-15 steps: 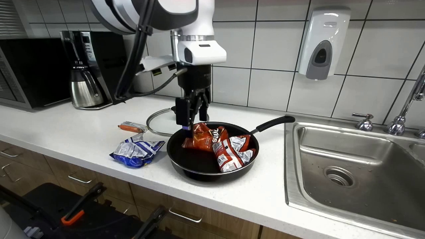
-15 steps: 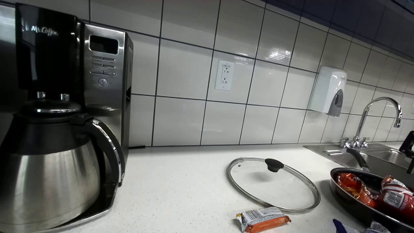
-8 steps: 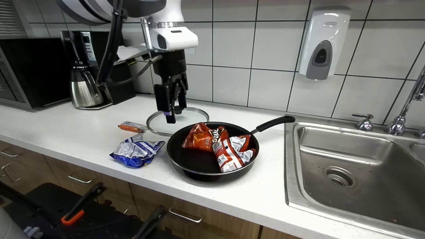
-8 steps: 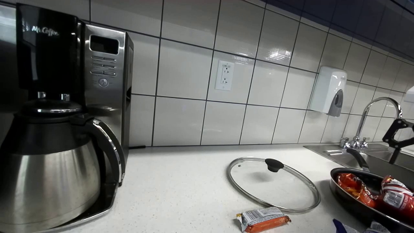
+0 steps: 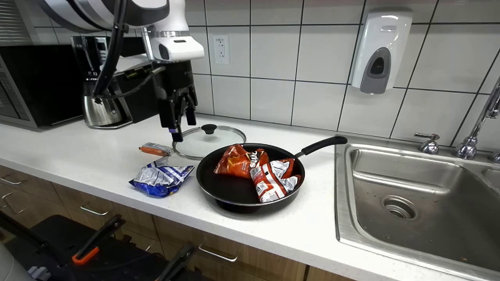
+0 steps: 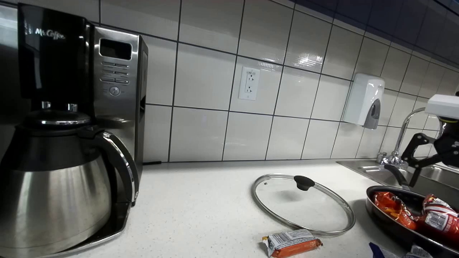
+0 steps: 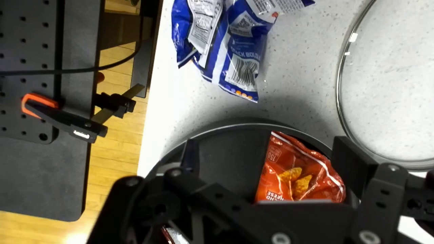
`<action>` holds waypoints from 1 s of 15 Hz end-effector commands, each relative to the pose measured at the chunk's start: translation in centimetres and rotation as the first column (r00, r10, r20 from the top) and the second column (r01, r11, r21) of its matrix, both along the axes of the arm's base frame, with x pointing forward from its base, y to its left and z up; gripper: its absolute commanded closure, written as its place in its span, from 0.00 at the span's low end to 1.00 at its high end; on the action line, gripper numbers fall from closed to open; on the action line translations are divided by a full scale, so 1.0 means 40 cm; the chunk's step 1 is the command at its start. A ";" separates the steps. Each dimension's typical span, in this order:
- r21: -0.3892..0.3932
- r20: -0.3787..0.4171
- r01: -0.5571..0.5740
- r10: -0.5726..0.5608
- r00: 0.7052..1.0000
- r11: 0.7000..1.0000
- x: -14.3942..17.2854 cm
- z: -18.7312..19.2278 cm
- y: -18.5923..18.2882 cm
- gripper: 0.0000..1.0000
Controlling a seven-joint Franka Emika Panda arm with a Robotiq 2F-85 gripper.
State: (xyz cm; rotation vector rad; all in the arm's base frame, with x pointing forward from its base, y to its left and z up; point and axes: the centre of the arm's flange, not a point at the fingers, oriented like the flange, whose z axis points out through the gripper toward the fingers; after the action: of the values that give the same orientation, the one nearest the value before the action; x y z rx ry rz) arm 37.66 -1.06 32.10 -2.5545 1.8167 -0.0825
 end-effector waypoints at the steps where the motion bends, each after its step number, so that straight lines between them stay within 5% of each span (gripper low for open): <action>1: 0.007 -0.023 0.031 -0.031 0.999 0.999 0.001 -0.015 0.061 0.00; 10: 0.056 -0.137 0.101 -0.093 0.986 0.993 -0.032 -0.068 0.183 0.00; 15: 0.048 -0.168 0.133 -0.123 0.978 0.990 -0.036 -0.101 0.177 0.00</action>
State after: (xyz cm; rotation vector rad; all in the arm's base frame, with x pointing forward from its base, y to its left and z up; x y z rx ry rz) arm 36.35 5.98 28.64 -2.4989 1.9459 0.1465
